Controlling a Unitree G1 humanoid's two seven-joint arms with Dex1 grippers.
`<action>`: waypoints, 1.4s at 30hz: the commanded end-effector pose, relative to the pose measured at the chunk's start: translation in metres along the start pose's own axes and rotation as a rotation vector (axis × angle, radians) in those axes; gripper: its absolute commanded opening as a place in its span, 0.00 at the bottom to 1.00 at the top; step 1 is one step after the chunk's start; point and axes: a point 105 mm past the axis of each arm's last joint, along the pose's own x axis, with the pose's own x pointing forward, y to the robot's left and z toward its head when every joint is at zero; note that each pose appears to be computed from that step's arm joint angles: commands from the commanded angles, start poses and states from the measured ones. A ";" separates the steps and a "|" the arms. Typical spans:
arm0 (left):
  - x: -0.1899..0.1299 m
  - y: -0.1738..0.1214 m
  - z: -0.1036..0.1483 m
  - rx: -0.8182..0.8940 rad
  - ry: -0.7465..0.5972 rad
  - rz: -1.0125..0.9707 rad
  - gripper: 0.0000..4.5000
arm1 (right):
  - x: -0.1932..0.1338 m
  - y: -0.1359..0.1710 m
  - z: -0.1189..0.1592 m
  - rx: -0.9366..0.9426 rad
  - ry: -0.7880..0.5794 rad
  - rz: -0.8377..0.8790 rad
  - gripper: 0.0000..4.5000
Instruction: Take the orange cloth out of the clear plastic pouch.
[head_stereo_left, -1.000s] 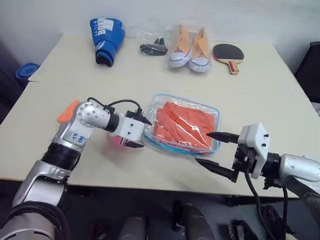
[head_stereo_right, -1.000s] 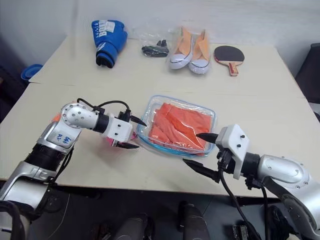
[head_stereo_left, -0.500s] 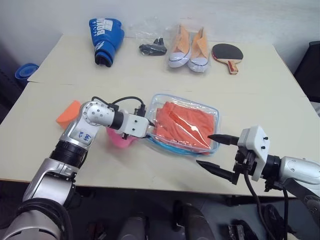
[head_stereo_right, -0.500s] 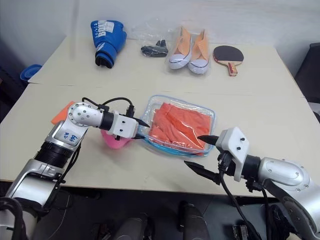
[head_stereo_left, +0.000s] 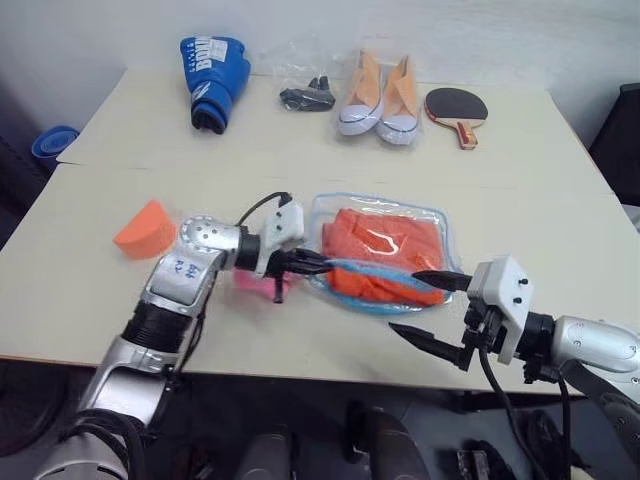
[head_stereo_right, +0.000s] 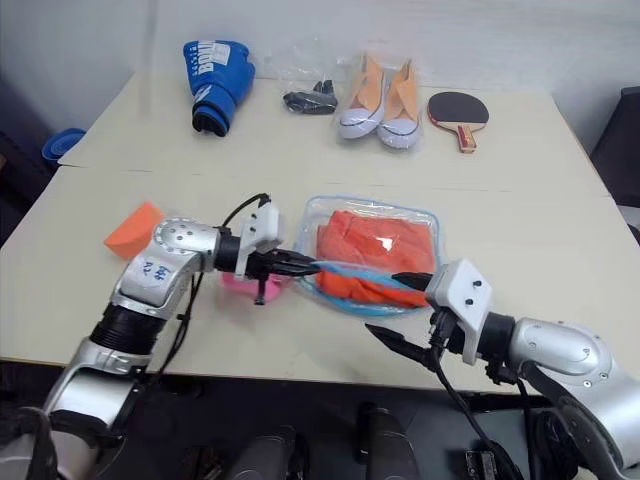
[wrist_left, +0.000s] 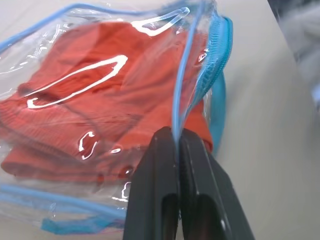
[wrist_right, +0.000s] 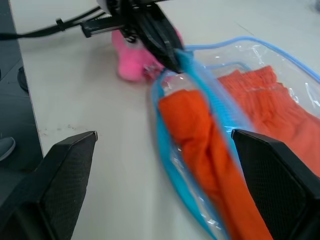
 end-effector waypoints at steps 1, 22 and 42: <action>0.001 0.001 0.024 -0.068 -0.075 0.061 0.00 | 0.005 -0.003 0.001 -0.046 -0.013 -0.055 0.91; 0.018 -0.014 0.013 -0.029 -0.047 0.065 0.00 | 0.040 -0.063 -0.054 -0.448 0.266 -0.299 0.50; 0.017 -0.007 0.020 -0.011 -0.061 0.083 0.00 | 0.057 -0.068 -0.053 -0.493 0.255 -0.306 0.77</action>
